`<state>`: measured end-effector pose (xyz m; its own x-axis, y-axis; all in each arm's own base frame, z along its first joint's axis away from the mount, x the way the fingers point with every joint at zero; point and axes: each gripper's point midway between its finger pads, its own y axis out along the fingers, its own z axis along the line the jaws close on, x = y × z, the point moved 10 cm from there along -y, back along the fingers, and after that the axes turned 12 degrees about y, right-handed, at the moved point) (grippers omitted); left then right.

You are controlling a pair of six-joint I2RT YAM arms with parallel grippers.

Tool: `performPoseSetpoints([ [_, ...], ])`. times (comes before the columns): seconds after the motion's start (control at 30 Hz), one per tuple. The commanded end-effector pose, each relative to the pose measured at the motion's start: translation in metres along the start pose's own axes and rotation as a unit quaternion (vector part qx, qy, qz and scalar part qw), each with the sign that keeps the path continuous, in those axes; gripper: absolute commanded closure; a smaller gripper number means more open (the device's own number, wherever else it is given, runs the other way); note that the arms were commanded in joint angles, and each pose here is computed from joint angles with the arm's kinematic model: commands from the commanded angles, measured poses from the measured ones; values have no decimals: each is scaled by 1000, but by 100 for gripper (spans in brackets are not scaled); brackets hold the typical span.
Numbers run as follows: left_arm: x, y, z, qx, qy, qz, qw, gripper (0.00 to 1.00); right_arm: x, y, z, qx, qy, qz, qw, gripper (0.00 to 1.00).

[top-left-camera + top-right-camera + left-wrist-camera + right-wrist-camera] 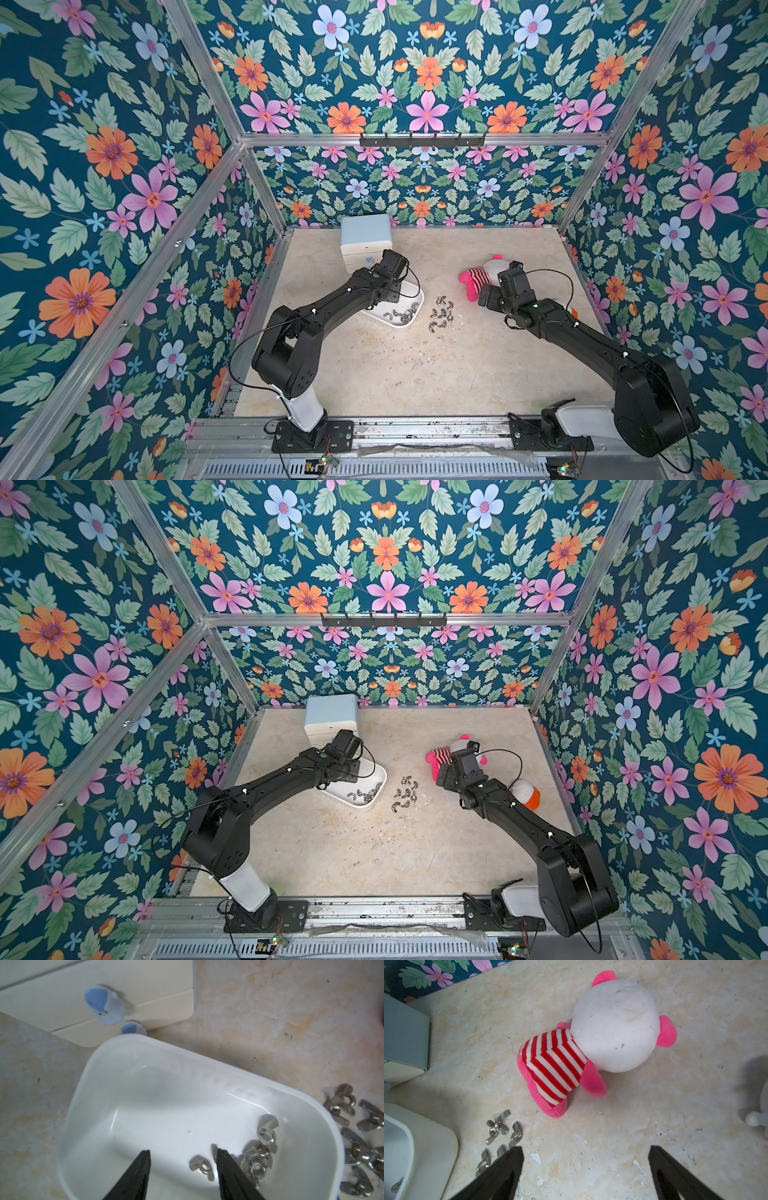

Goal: Take out the wing nut from the storage box
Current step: Adjust the storage box at the center of the board.

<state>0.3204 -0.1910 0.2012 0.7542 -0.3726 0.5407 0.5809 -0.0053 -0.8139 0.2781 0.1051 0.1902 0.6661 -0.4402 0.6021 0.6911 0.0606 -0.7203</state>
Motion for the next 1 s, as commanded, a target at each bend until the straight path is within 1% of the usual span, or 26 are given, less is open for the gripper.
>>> performPoseSetpoints([
  [0.0, 5, -4, 18, 59, -10, -5, 998, 43, 0, 0, 0, 3, -2, -2, 1000, 1],
  [0.13, 4, 0, 37, 109, -20, 6, 994, 42, 0, 1, 1, 6, -3, 1, 1000, 1],
  [0.3, -7, 12, 64, 139, -50, 28, 989, 41, 0, -2, 1, 4, -5, 0, 1000, 1],
  [0.47, -16, 20, 77, 125, -67, 28, 990, 42, 0, -3, 0, 6, -4, -2, 1000, 1],
  [0.63, -21, 32, 83, 123, -77, 46, 988, 43, 0, 0, 2, 9, -4, -1, 1000, 1],
  [0.77, -27, 45, 87, 94, -96, 53, 990, 43, 1, -1, 2, 8, -5, -2, 1000, 1],
  [0.97, -31, 58, 92, 71, -121, 55, 989, 47, 1, 0, 3, 7, -6, 0, 1000, 1],
])
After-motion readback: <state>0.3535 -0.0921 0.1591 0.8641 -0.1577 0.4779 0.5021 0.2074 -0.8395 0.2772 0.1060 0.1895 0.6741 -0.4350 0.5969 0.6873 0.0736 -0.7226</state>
